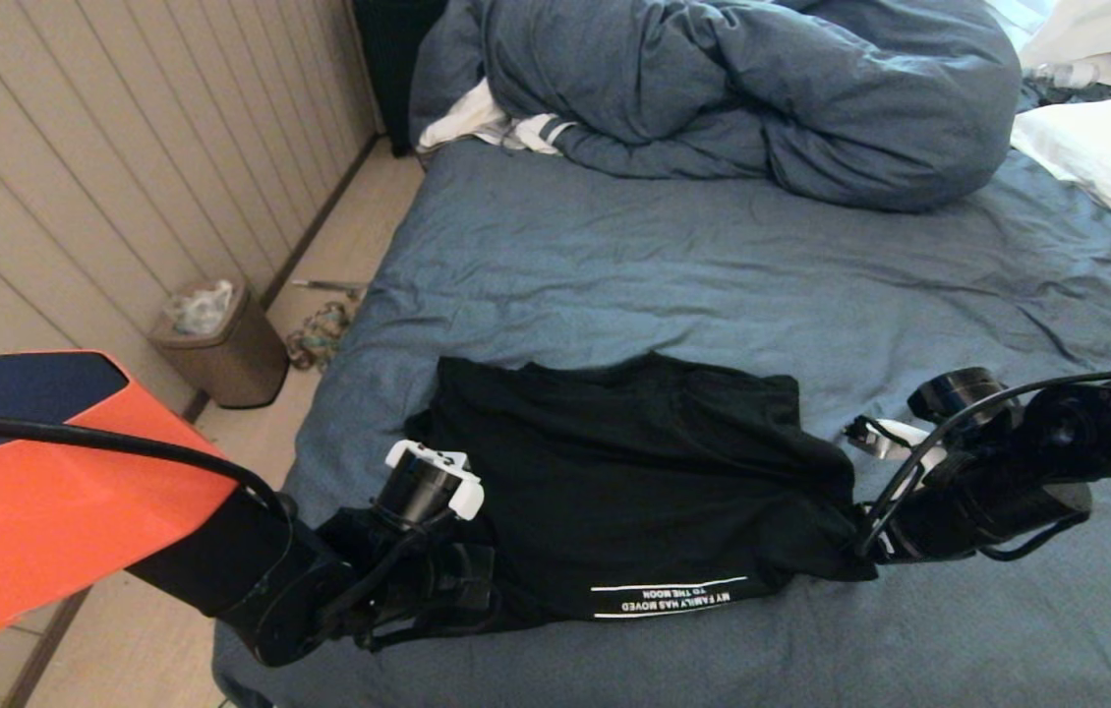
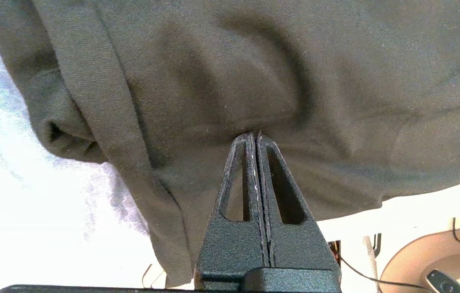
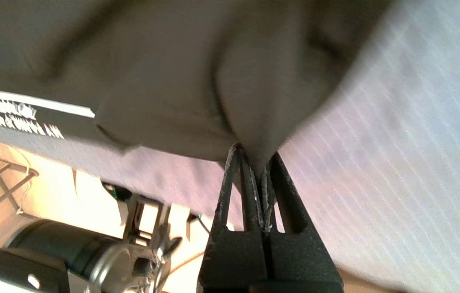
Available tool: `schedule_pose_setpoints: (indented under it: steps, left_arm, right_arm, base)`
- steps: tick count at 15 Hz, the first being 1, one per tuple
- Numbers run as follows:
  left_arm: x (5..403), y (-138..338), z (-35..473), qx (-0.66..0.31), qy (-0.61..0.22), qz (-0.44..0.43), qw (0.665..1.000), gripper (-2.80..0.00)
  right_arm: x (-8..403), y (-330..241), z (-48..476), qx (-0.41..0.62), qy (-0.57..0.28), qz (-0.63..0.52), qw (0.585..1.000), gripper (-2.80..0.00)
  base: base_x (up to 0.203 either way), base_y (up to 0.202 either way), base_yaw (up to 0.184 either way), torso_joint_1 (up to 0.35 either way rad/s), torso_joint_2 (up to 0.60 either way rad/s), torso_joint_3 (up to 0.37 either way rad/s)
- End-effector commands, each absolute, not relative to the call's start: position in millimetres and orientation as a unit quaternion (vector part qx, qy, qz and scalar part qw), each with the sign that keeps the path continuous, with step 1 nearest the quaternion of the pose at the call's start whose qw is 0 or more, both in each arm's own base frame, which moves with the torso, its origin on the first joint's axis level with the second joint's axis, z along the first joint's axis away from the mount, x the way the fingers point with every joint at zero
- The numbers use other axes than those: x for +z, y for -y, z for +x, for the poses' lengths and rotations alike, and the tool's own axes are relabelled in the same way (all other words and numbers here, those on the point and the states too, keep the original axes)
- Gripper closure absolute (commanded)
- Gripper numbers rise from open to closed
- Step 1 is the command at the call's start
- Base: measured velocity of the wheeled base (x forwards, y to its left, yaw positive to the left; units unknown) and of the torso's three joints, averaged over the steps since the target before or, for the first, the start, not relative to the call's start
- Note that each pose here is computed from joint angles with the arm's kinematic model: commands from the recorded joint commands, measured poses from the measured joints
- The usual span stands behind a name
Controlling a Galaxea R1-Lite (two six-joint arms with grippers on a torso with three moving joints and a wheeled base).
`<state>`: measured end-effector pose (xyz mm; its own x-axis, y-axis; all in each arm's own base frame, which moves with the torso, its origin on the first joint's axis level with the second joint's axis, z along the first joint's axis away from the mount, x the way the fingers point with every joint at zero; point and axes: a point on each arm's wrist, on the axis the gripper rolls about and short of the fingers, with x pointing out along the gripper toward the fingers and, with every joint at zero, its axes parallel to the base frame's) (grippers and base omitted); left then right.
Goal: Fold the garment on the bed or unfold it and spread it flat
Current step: Fold the black T-shirt
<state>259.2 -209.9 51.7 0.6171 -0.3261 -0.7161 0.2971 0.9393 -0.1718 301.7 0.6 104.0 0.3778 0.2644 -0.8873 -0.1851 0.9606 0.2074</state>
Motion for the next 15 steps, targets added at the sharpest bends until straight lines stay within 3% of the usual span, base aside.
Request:
schedule_pose_setpoints:
  steps: [1, 15]
  left_arm:
    - [52.6, 209.5, 258.7, -0.173, -0.4, -0.019, 0.9, 0.0]
    - [55.7, 208.0, 256.9, -0.175, -0.398, -0.018, 0.9, 0.0]
  right_arm:
    - [113.3, 8.4, 291.7, 0.128, -0.545, 0.039, 0.828, 0.0]
    - [88.4, 38.6, 287.7, 0.122, -0.602, 0.024, 0.789, 0.0]
  base:
    - [0.0, 0.0, 0.0, 0.0, 0.0, 0.0]
    - [0.0, 0.0, 0.0, 0.0, 0.0, 0.0]
